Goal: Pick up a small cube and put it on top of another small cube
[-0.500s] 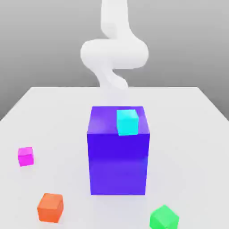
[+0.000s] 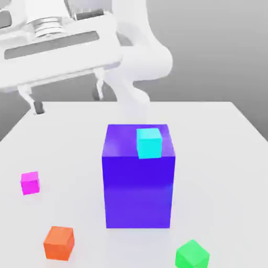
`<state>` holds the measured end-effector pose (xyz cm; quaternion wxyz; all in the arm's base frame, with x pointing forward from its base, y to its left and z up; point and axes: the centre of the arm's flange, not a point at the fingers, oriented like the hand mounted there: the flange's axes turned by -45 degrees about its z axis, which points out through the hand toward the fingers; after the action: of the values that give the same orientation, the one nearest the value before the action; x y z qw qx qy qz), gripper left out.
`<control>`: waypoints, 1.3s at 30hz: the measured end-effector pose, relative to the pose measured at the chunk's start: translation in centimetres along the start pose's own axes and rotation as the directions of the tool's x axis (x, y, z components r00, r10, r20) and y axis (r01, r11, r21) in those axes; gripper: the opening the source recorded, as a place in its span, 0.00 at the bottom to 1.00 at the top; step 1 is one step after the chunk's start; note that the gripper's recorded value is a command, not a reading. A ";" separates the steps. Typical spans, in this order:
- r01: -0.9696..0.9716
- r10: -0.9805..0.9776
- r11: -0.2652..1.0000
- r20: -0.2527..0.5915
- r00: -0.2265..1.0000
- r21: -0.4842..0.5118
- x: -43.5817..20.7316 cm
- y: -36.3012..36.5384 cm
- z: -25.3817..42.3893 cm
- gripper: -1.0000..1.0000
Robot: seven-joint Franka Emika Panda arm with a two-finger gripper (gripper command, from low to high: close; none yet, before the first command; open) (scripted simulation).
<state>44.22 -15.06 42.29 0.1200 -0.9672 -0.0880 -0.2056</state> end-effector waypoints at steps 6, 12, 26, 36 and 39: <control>0.008 -0.010 1.000 0.094 0.996 0.024 -6.4 5.3 6.4 0.50; 0.005 -0.004 1.000 0.183 0.983 -0.003 -14.6 10.2 9.8 0.50; 0.124 -0.046 0.980 0.428 0.903 -0.154 -31.3 15.7 8.1 0.50; 0.129 -0.047 0.979 0.436 0.899 -0.159 -34.3 17.0 13.3 0.00; 0.129 -0.047 0.979 0.436 0.899 -0.158 -34.3 17.0 13.3 0.00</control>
<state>22.07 -31.88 12.79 -0.0013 -0.9906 -0.1368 0.0002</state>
